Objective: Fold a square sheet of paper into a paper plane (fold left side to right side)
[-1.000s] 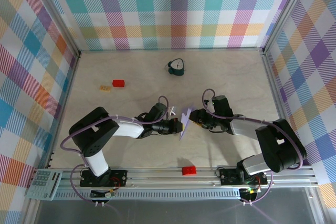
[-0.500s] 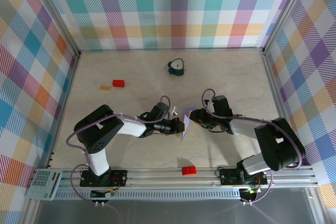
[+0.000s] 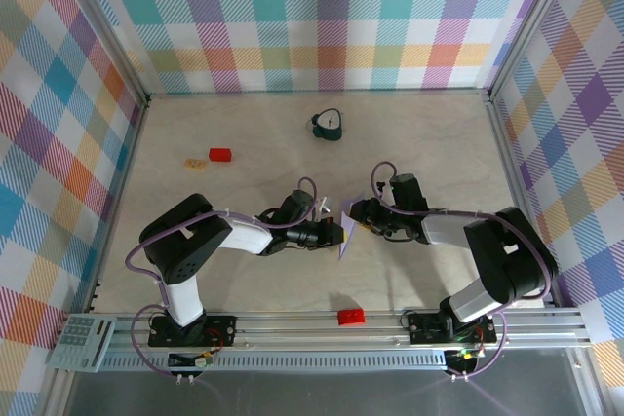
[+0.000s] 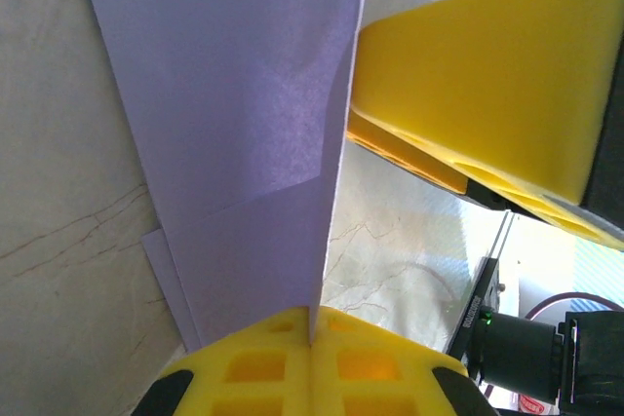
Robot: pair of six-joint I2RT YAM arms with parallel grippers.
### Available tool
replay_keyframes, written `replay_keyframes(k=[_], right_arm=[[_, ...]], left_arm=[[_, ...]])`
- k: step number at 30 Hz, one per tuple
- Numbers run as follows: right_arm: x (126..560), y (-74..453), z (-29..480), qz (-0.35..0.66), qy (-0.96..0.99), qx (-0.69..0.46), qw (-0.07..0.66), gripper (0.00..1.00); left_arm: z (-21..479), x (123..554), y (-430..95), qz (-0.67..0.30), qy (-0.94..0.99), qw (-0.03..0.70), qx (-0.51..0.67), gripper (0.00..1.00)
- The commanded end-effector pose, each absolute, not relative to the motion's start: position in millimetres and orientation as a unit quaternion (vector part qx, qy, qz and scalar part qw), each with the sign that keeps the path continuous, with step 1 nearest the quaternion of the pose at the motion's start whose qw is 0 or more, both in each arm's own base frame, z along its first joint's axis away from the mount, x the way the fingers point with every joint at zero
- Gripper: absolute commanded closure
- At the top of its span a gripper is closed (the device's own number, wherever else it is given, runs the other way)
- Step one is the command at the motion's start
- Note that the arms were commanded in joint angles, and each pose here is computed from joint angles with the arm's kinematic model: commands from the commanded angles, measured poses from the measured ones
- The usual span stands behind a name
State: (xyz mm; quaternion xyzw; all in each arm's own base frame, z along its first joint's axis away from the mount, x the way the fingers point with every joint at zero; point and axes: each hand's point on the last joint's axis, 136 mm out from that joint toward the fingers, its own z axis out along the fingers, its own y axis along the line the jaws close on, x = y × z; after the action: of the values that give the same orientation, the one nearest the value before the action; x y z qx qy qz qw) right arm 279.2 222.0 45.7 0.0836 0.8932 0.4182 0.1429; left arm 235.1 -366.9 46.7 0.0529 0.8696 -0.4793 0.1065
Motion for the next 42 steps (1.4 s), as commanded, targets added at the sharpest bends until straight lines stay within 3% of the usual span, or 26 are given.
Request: replay_keyframes(k=[1, 21, 33, 42], right_arm=[[289.1, 230.2, 55.2, 0.433, 0.885, 0.075, 0.154, 0.59], [274.1, 221.8, 11.6, 0.374, 0.917, 0.093, 0.106, 0.61], [273.3, 221.1, 10.3, 0.373, 0.917, 0.093, 0.106, 0.62], [272.2, 220.4, 11.2, 0.371, 0.918, 0.094, 0.106, 0.62]], left_arm=[[53.7, 240.4, -370.8, -0.495, 0.860, 0.110, 0.054, 1.00], [51.7, 241.5, -370.5, -0.499, 0.859, 0.109, 0.045, 0.85], [75.4, 256.9, -335.3, -0.466, 0.869, 0.162, 0.039, 0.59], [72.0, 268.1, -345.7, -0.479, 0.865, 0.143, 0.045, 0.58]])
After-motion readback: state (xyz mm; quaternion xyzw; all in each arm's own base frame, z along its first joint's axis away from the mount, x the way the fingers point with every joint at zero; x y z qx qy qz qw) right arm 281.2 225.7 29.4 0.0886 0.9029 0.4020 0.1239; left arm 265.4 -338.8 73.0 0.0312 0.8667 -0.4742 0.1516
